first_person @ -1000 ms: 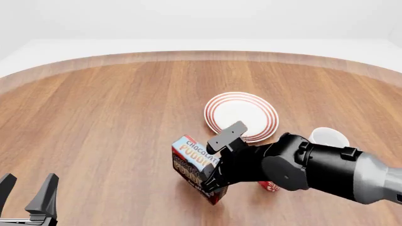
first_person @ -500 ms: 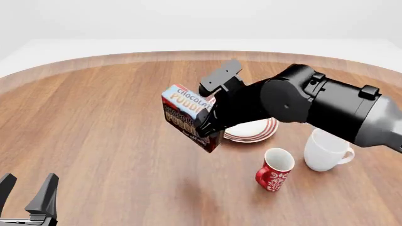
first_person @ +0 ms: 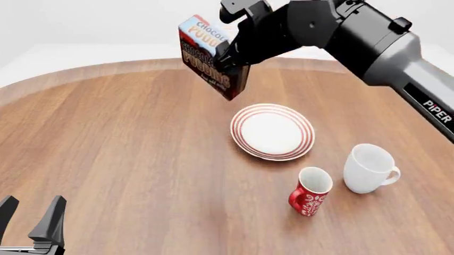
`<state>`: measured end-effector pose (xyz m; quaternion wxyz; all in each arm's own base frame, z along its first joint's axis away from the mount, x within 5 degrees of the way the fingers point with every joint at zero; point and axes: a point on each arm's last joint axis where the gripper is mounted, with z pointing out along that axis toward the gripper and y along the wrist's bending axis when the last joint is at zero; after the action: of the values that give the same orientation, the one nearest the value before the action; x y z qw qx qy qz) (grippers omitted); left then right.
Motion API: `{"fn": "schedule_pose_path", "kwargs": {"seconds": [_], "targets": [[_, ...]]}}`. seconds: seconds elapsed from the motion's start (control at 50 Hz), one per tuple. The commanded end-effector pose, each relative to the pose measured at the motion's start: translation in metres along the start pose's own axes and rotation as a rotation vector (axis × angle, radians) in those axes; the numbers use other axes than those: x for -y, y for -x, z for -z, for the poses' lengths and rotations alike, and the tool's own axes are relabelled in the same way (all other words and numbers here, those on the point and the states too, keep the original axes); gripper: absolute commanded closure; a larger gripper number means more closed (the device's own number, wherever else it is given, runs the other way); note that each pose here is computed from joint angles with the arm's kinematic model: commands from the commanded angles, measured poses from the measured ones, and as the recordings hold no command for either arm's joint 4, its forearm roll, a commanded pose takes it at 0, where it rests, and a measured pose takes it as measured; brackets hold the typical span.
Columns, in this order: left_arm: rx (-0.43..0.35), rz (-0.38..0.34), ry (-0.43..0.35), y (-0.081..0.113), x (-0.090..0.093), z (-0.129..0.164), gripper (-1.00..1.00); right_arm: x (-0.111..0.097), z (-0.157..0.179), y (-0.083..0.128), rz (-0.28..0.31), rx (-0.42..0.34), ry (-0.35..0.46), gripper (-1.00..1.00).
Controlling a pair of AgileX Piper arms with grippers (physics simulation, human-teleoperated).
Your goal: Put the chocolate pudding to the right of the plate.
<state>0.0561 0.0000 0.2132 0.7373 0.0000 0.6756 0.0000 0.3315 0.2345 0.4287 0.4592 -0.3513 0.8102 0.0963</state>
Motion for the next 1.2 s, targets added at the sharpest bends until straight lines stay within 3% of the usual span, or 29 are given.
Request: {"fn": "schedule_pose_path", "kwargs": {"seconds": [0.02,0.12,0.16,0.42,0.64,0.84,1.2], "targets": [[0.000,0.000,0.000,0.000,0.000,0.000,-1.00,0.040,0.000,0.028,-0.064,0.071,-0.083,1.00],[0.000,0.000,0.000,0.000,0.000,0.000,-1.00,0.054,-0.005,0.028,-0.092,0.073,-0.109,1.00],[0.000,0.000,0.000,0.000,0.000,0.000,-1.00,0.067,-0.008,0.026,-0.132,0.084,-0.136,1.00],[0.000,0.000,0.000,0.000,0.000,0.000,-1.00,0.086,0.006,0.019,-0.167,0.081,-0.179,1.00],[0.000,0.000,0.000,0.000,0.000,0.000,-1.00,0.109,0.010,-0.012,-0.236,0.048,-0.236,1.00],[0.000,0.000,0.000,0.000,0.000,0.000,-1.00,0.154,-0.019,-0.042,-0.301,0.003,-0.314,1.00],[0.000,0.000,0.000,0.000,0.000,0.000,-1.00,0.182,-0.037,-0.080,-0.370,-0.064,-0.358,1.00]]}}
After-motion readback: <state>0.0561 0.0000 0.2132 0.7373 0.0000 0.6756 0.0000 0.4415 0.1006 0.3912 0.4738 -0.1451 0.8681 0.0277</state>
